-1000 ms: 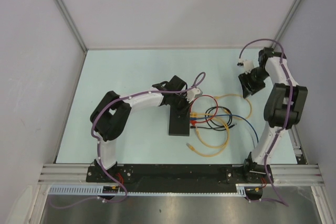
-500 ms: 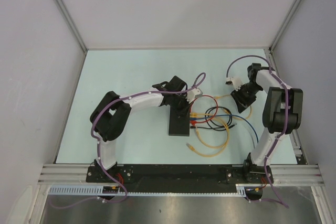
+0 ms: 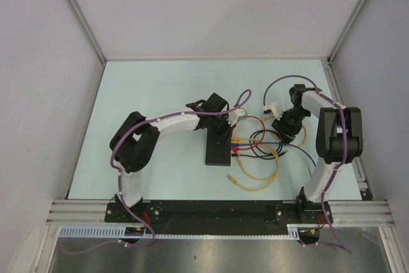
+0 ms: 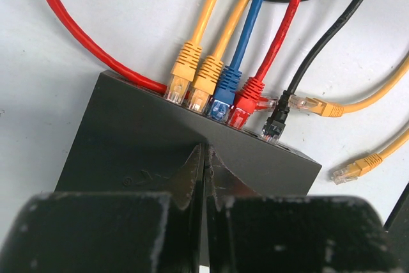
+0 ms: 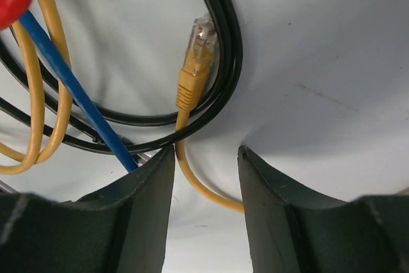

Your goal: Pull the plug from the switch port

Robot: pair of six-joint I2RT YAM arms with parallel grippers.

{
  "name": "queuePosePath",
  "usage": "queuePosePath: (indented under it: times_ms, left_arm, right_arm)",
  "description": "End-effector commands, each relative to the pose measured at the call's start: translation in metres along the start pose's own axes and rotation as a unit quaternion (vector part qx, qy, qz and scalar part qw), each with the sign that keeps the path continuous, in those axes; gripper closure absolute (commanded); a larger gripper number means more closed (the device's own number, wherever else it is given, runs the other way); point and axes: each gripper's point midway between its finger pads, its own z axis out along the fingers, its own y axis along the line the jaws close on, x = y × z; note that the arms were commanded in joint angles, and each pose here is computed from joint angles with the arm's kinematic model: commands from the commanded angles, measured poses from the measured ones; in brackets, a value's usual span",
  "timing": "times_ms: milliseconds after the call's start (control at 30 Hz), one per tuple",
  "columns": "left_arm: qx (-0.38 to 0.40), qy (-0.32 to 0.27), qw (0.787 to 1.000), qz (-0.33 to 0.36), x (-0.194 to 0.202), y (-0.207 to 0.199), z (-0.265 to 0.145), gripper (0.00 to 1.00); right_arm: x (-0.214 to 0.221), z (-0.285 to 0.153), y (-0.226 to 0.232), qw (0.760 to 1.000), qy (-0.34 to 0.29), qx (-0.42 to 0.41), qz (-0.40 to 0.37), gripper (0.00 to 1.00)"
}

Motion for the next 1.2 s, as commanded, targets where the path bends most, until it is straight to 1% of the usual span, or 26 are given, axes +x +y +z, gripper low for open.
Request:
queuePosePath:
  times_ms: [0, 67, 233, 333, 367, 400, 467, 500, 533, 600, 633, 667, 733, 833, 867, 933, 967, 1033, 1067, 1100, 1133, 1167]
  left_arm:
    - [-0.008, 0.044, 0.999, 0.006, 0.027, -0.001, 0.002, 0.96]
    - [-0.007, 0.045, 0.999, 0.006, 0.027, -0.001, 0.003, 0.96]
    - [-0.008, 0.047, 0.999, 0.006, 0.028, -0.001, 0.004, 0.96]
    - [-0.01, 0.046, 0.999, 0.007, 0.028, -0.001, 0.003, 0.96]
    - [-0.01, 0.047, 0.999, 0.006, 0.028, -0.001, 0.003, 0.96]
    - [-0.01, 0.047, 0.999, 0.005, 0.029, 0.0, 0.004, 0.96]
    - [-0.01, 0.047, 0.999, 0.006, 0.028, 0.0, 0.004, 0.96]
    - [-0.01, 0.047, 0.999, 0.004, 0.028, 0.0, 0.004, 0.96]
    - [-0.01, 0.046, 0.999, 0.005, 0.028, 0.0, 0.004, 0.96]
    - [-0.007, 0.044, 0.999, 0.004, 0.027, -0.001, 0.005, 0.96]
    - [-0.006, 0.045, 0.999, 0.002, 0.028, -0.001, 0.006, 0.96]
    - [-0.005, 0.045, 0.999, 0.003, 0.028, -0.001, 0.006, 0.96]
    - [-0.005, 0.043, 0.999, 0.002, 0.026, -0.001, 0.006, 0.96]
    - [-0.006, 0.041, 0.999, 0.004, 0.025, -0.001, 0.005, 0.96]
    - [-0.006, 0.042, 0.999, 0.003, 0.026, -0.002, 0.005, 0.96]
    - [-0.008, 0.041, 0.999, 0.006, 0.026, -0.001, 0.003, 0.96]
    - [-0.009, 0.044, 0.999, 0.005, 0.028, -0.001, 0.003, 0.96]
    - [-0.012, 0.044, 0.999, 0.007, 0.029, -0.001, 0.001, 0.96]
    - [-0.011, 0.046, 0.999, 0.008, 0.031, -0.002, 0.002, 0.96]
    - [-0.011, 0.046, 0.999, 0.009, 0.03, -0.002, 0.002, 0.96]
    - [-0.011, 0.047, 0.999, 0.009, 0.031, -0.002, 0.002, 0.96]
    - [-0.011, 0.046, 0.999, 0.009, 0.03, -0.001, 0.002, 0.96]
  right_arm:
    - [0.004, -0.001, 0.002, 0.999, 0.007, 0.009, -0.033, 0.51]
    - [0.008, 0.002, 0.005, 0.999, 0.011, 0.004, -0.039, 0.53]
    - [0.021, 0.015, 0.015, 0.997, 0.033, -0.009, -0.064, 0.6]
    - [0.038, 0.021, 0.019, 0.994, 0.062, -0.005, -0.086, 0.76]
    - [0.042, 0.021, 0.019, 0.993, 0.069, -0.001, -0.091, 0.85]
    - [0.051, 0.021, 0.019, 0.99, 0.084, 0.001, -0.109, 0.89]
    - [0.056, 0.007, 0.015, 0.987, 0.088, 0.015, -0.137, 0.96]
    - [0.06, -0.001, 0.016, 0.984, 0.094, 0.014, -0.151, 0.98]
    - [0.055, -0.016, 0.012, 0.975, 0.088, 0.033, -0.203, 0.99]
    - [0.067, -0.034, 0.011, 0.966, 0.099, 0.04, -0.235, 1.0]
    - [0.066, -0.042, 0.007, 0.953, 0.104, 0.043, -0.28, 1.0]
    - [0.066, -0.052, 0.008, 0.947, 0.105, 0.053, -0.298, 1.0]
    - [0.07, -0.061, 0.006, 0.932, 0.128, 0.051, -0.335, 1.0]
    - [0.077, -0.065, -0.004, 0.919, 0.162, 0.05, -0.355, 1.0]
    - [0.073, -0.069, -0.015, 0.916, 0.166, 0.07, -0.358, 1.0]
    - [0.068, -0.069, -0.024, 0.918, 0.16, 0.07, -0.356, 1.0]
    - [0.059, -0.081, -0.031, 0.918, 0.155, 0.08, -0.357, 1.0]
    - [0.044, -0.085, -0.027, 0.926, 0.122, 0.06, -0.353, 1.0]
    - [0.048, -0.088, -0.007, 0.93, 0.118, 0.012, -0.347, 1.0]
    - [0.039, -0.095, -0.004, 0.933, 0.106, 0.001, -0.344, 1.0]
    - [0.039, -0.094, 0.007, 0.928, 0.115, -0.021, -0.353, 1.0]
    - [0.052, -0.097, 0.017, 0.921, 0.143, -0.046, -0.36, 1.0]
